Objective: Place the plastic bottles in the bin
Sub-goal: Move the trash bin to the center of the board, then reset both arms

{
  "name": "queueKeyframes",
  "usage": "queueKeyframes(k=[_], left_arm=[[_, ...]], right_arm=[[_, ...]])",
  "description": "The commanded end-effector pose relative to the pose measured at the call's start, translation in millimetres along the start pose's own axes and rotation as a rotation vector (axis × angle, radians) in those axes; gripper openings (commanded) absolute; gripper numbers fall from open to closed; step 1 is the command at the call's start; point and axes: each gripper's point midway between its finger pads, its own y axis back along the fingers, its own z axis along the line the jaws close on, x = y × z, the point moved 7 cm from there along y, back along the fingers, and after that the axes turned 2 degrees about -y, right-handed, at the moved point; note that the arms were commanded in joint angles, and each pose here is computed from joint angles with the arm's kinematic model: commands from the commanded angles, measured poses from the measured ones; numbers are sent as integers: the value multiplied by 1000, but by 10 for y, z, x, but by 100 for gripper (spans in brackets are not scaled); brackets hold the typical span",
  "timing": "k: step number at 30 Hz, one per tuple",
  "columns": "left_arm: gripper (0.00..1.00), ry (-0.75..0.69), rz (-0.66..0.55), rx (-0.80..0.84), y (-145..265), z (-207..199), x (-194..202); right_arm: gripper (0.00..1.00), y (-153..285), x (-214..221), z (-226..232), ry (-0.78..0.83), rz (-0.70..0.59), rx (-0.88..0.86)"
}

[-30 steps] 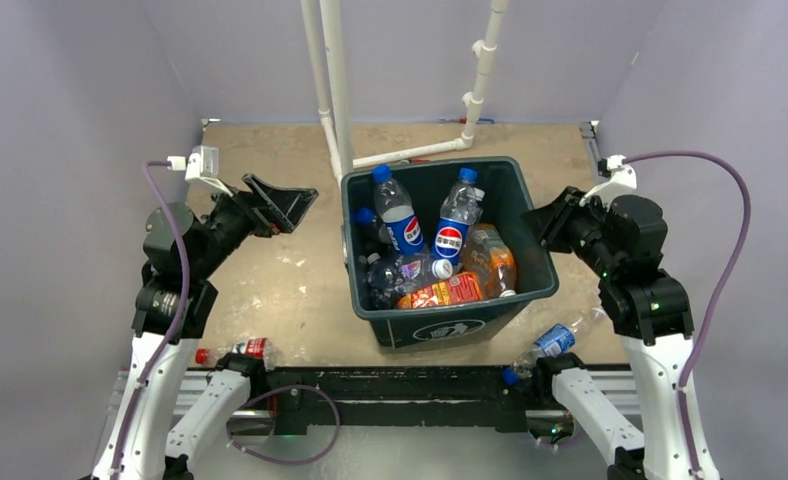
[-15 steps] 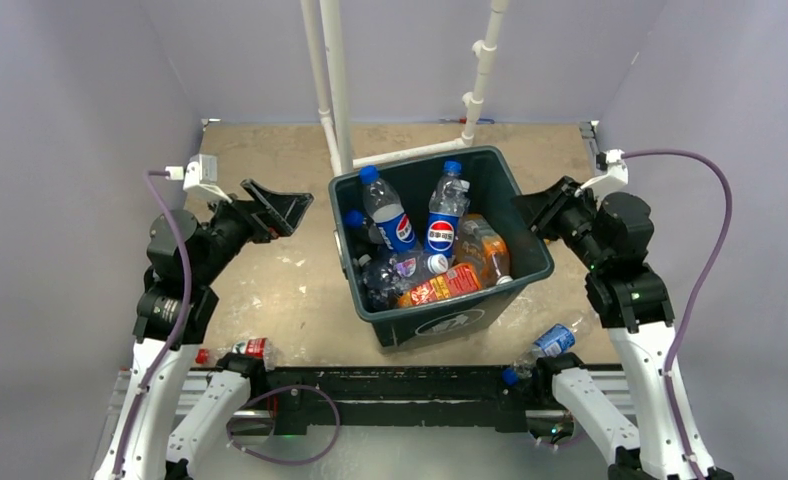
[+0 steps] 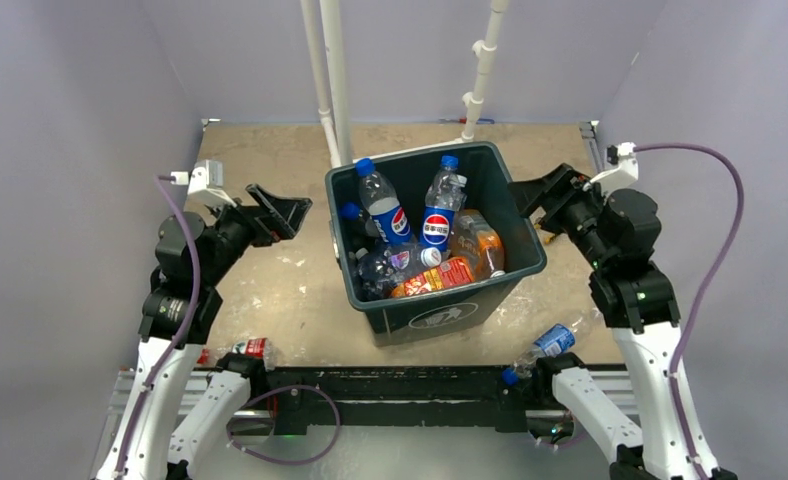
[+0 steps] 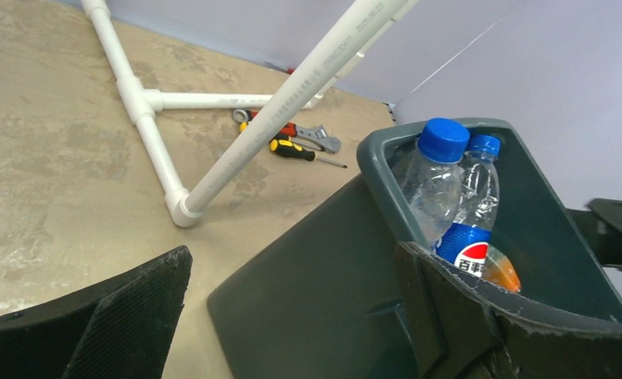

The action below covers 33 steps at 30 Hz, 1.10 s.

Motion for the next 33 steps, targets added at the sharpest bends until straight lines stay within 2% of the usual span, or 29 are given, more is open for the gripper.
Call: queueKeyframes(k=[1, 7, 13, 17, 20, 27, 33], left_arm=[[99, -49, -9, -41, -10, 81, 17], [99, -78, -17, -216, 58, 274, 16], [99, -80, -38, -307, 144, 384, 43], [99, -59, -48, -332, 156, 436, 90], [99, -39, -52, -397, 157, 528, 132], [99, 27, -53, -599, 172, 741, 187], [99, 41, -30, -577, 124, 745, 246]], right_arm=[[84, 357, -326, 166, 70, -130, 26], [91, 666, -430, 1, 64, -307, 151], [95, 586, -312, -399, 64, -354, 410], [96, 535, -238, -550, 44, -373, 494], [97, 524, -234, -532, 19, -388, 467], [99, 618, -333, -339, 14, -472, 284], [99, 624, -258, -246, 13, -451, 169]])
